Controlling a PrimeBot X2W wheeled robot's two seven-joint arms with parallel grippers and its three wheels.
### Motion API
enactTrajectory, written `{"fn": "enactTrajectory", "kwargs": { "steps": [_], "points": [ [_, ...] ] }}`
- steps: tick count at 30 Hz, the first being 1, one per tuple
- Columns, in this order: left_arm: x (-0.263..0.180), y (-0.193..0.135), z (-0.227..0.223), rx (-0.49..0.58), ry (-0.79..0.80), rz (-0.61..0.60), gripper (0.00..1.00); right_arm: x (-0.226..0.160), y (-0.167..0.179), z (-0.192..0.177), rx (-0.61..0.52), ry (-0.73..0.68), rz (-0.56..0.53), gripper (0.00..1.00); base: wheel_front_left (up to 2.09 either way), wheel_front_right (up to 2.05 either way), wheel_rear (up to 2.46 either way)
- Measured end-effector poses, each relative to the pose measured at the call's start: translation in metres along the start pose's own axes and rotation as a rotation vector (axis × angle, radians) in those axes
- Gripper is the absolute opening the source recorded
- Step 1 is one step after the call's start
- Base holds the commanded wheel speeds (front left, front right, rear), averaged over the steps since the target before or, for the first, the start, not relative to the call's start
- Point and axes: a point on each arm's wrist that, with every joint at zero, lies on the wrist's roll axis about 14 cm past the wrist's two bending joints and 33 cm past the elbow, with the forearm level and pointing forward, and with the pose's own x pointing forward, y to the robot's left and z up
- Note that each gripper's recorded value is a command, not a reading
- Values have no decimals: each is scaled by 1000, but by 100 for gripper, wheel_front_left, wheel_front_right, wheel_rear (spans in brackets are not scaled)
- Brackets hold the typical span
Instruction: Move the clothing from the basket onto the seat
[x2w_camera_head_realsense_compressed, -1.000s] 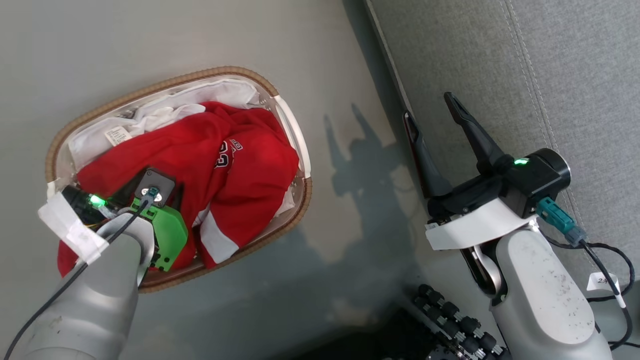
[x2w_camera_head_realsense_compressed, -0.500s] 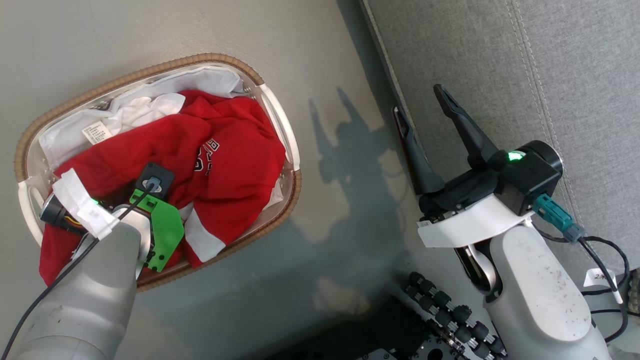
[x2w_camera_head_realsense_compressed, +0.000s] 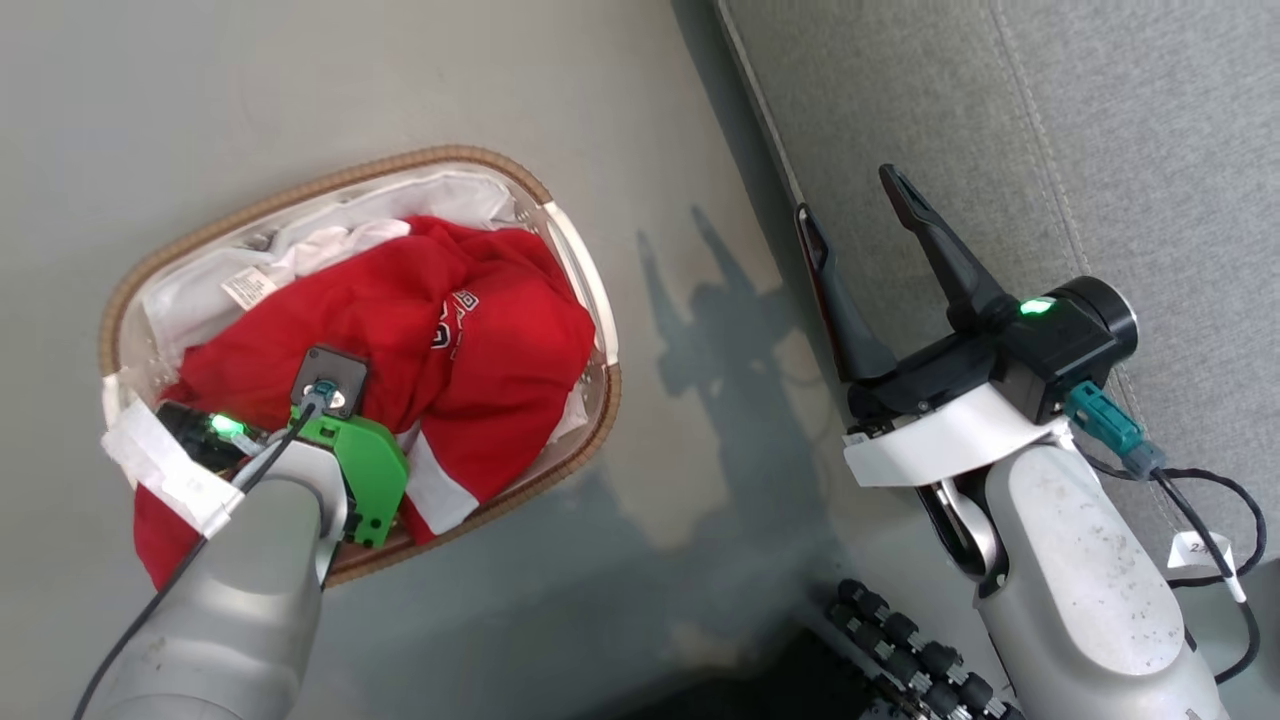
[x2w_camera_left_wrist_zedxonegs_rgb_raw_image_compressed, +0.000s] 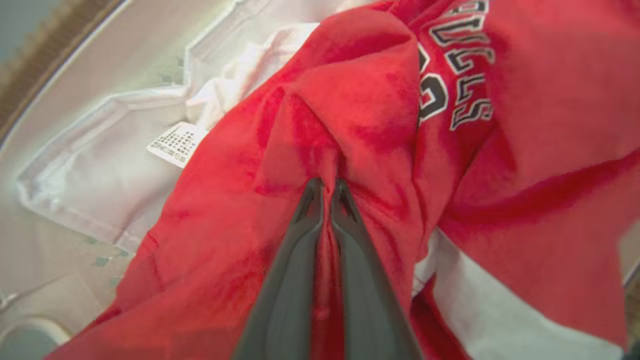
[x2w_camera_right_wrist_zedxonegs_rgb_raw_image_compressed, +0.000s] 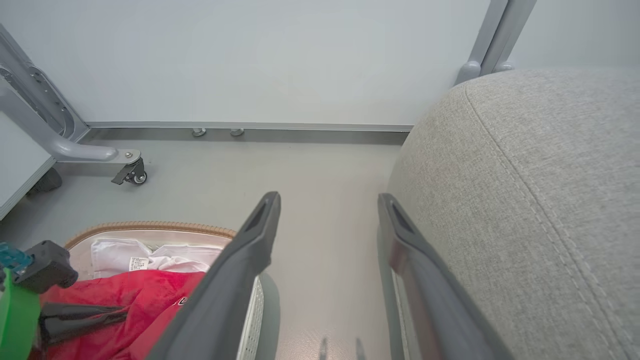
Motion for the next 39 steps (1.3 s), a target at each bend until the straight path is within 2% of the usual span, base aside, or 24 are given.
{"fn": "enactTrajectory", "kwargs": {
  "steps": [10,21,33,39],
  "points": [
    [-48,-12,59,-68,-222,44,0,-17,16,33,-28,-61,34,100,0,0,0],
    [-124,-17,91,-169,-432,133,0,-47,29,65,-21,-128,63,100,0,0,0],
    [-219,-15,145,-172,-734,244,0,-89,53,91,0,-195,115,100,0,0,0],
    [-264,-21,172,-137,-878,273,0,-109,62,100,-1,-225,134,100,0,0,0]
  ]
}}
